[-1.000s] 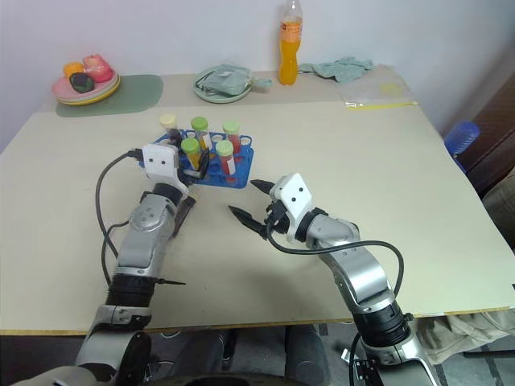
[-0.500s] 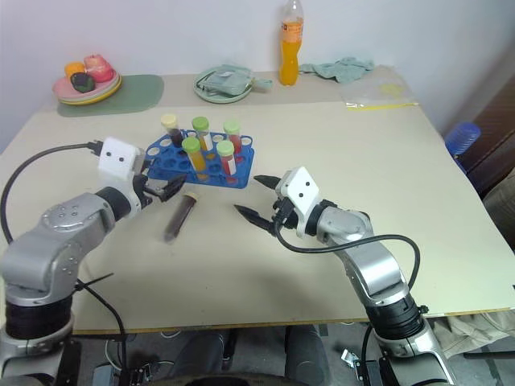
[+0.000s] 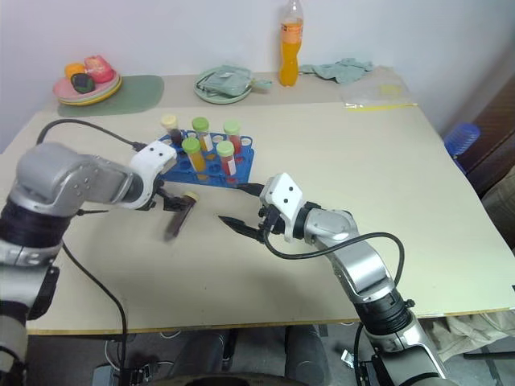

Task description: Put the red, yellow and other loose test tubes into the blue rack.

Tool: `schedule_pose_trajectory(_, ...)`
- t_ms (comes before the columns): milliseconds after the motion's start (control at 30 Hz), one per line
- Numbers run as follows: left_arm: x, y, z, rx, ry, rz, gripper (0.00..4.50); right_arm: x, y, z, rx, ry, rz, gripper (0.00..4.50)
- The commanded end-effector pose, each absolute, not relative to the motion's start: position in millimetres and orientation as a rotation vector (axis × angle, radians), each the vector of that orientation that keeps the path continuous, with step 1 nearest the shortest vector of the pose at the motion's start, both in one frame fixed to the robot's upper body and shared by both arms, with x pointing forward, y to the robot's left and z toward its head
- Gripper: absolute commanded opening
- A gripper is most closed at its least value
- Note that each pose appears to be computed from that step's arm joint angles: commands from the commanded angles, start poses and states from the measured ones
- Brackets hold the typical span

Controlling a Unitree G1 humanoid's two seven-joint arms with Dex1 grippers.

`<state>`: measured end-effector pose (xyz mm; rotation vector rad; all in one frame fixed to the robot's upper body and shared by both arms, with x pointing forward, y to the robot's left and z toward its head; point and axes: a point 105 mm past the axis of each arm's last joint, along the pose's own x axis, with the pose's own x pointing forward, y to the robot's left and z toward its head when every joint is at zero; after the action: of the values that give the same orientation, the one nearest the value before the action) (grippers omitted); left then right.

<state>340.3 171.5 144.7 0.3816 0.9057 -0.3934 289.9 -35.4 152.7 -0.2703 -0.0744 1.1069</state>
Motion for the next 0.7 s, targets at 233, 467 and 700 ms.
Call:
schedule_pose_trajectory(233, 348.1, 158.4, 138.4, 0.325, 1.029, -0.381, 4.46, 287.9, -33.6, 161.2, -0.222, -0.121, 1.050, 3.81)
schedule_pose_trajectory(467, 346.3, 160.8, 138.3, 0.238, 1.093, -0.355, 1.68, 287.4, -32.6, 161.0, -0.209, -0.117, 1.057, 3.81)
schedule_pose_trajectory(700, 345.4, 170.5, 152.9, 0.234, 0.921, -0.302, 0.73, 287.5, -31.7, 160.6, -0.214, -0.113, 1.078, 3.81)
